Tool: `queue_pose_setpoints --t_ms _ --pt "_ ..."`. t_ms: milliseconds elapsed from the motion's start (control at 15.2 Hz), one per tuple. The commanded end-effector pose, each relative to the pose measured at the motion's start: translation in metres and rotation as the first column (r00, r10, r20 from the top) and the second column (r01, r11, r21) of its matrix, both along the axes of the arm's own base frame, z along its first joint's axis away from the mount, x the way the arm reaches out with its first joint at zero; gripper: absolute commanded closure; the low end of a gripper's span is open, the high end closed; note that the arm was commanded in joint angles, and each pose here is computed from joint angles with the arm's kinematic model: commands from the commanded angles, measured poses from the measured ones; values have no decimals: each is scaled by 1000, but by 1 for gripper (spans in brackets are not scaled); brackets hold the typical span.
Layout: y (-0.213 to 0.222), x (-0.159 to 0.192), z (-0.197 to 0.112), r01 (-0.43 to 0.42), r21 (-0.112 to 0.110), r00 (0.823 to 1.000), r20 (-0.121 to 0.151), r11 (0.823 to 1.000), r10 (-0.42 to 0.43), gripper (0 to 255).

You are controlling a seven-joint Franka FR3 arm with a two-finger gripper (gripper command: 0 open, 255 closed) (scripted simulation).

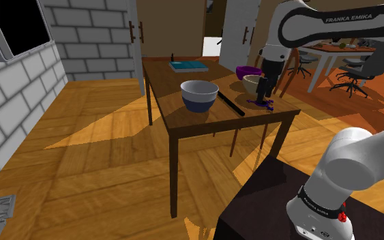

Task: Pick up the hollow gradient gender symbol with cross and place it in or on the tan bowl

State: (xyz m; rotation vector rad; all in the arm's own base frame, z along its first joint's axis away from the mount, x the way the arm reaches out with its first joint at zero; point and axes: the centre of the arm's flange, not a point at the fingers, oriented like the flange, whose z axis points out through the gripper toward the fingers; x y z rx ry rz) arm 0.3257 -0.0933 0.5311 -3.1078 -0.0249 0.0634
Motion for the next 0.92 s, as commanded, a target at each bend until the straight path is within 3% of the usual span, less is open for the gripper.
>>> queue_pose_setpoints --t_ms 0,858 --pt "-25 3 -10 -5 -6 1000 -11 1000 5 0" --pt "-178 38 -71 -29 -43 996 -82 999 25 0"
